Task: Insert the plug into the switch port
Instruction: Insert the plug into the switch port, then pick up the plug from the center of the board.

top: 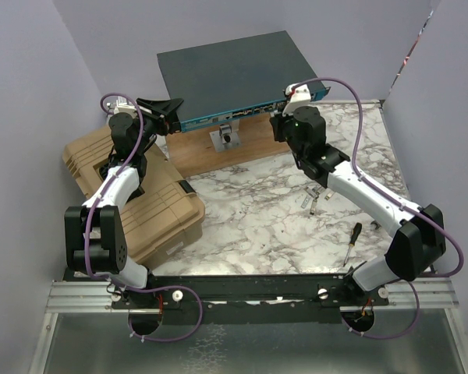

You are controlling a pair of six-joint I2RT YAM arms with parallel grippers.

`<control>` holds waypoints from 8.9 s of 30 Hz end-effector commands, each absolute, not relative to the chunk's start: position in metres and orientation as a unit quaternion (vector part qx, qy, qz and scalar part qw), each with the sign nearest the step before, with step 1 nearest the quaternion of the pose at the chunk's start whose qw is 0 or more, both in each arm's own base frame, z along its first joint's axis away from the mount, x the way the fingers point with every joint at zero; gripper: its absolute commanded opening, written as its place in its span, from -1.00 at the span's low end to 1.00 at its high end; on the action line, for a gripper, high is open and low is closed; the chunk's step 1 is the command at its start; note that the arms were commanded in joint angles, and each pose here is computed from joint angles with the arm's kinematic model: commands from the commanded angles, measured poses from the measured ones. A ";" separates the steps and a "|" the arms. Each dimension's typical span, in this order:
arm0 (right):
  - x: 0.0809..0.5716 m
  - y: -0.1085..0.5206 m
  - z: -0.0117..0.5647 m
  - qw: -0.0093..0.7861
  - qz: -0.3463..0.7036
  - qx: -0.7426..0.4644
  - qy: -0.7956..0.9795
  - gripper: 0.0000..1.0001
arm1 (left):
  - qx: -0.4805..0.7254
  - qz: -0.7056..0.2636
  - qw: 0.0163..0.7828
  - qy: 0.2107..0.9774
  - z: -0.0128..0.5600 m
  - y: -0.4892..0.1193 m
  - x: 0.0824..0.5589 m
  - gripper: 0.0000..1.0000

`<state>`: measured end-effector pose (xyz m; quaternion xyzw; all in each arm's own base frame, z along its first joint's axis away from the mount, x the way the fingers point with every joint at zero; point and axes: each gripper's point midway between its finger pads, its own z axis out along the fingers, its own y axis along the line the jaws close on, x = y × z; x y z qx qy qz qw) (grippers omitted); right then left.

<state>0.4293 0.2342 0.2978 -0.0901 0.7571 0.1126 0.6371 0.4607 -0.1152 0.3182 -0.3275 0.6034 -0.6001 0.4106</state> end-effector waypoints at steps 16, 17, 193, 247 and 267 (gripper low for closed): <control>0.437 0.242 0.310 0.655 0.131 -0.084 0.739 -0.99 | -0.308 -0.583 0.377 0.651 0.289 -0.145 0.454 -0.99; 0.439 0.240 0.310 0.652 0.133 -0.076 0.742 -0.99 | -0.307 -0.583 0.377 0.651 0.289 -0.146 0.453 -0.99; 0.420 0.227 0.328 0.560 0.216 -0.182 0.779 -0.65 | -0.285 -0.502 0.433 0.692 0.297 -0.127 0.455 0.11; 0.268 0.073 0.022 0.296 -0.044 0.210 0.931 -0.21 | -0.087 -0.111 0.495 0.857 0.312 -0.062 0.360 0.98; 0.271 0.083 0.010 0.291 -0.024 0.183 0.939 -0.80 | -0.095 -0.116 0.493 0.857 0.308 -0.064 0.363 0.98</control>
